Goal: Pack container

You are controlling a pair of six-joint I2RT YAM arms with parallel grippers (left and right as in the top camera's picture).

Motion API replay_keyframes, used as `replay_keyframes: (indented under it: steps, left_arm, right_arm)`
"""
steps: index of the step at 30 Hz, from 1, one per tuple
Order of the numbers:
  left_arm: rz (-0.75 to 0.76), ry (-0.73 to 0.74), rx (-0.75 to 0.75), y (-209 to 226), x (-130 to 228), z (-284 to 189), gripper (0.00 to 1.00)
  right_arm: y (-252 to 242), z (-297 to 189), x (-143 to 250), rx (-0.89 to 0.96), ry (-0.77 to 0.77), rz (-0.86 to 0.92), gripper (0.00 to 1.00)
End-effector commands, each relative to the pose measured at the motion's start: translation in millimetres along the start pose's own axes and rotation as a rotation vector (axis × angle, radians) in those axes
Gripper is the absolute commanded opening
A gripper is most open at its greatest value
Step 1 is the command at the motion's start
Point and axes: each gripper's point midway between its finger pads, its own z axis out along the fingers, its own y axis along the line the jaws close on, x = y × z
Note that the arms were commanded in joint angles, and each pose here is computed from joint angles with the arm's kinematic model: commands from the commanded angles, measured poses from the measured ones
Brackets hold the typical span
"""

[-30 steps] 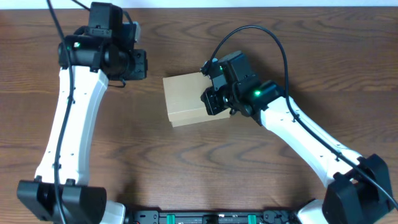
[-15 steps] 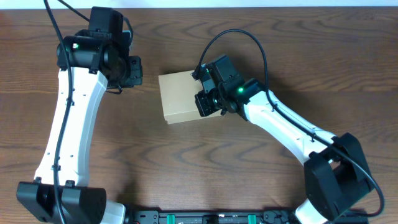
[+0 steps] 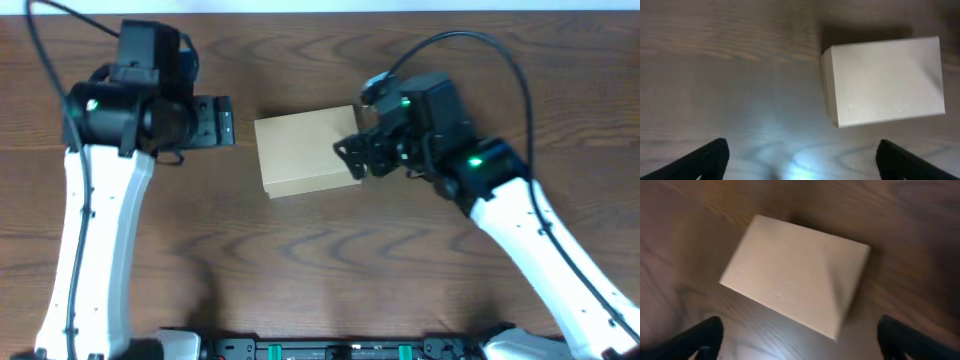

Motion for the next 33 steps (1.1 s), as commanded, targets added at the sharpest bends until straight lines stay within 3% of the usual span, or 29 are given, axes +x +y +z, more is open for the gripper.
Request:
replay_keyframes:
  steps: [1, 8, 14, 20, 26, 33]
  left_arm:
    - [-0.008, -0.012, -0.008, 3.5, 6.7, -14.2, 0.95]
    - [-0.026, 0.008, -0.055, 17.0, 44.8, -47.2, 0.95]
    - [-0.101, -0.172, -0.046, 34.2, 113.5, -65.2, 0.95]
    - [-0.173, -0.319, 0.025, 38.4, 161.1, -57.1, 0.95]
    - [-0.265, -0.468, 0.090, 39.3, 165.3, -42.1, 0.96]
    - [-0.265, -0.429, 0.077, 40.2, 167.4, -23.0, 0.95]
  right_arm:
    - [-18.8, -23.6, -0.3, 0.046, -0.020, -0.002, 0.99]
    - [-40.5, -90.3, 34.5, 0.131, 0.006, -0.009, 0.99]
    - [-49.5, -133.4, 97.7, 0.217, -0.092, 0.040, 0.99]
    - [-43.1, -139.6, 131.0, 0.223, -0.157, 0.096, 0.99]
    - [-42.8, -139.4, 133.6, 0.224, -0.166, 0.094, 0.99]
    - [-42.5, -138.9, 136.4, 0.223, -0.156, 0.097, 0.99]
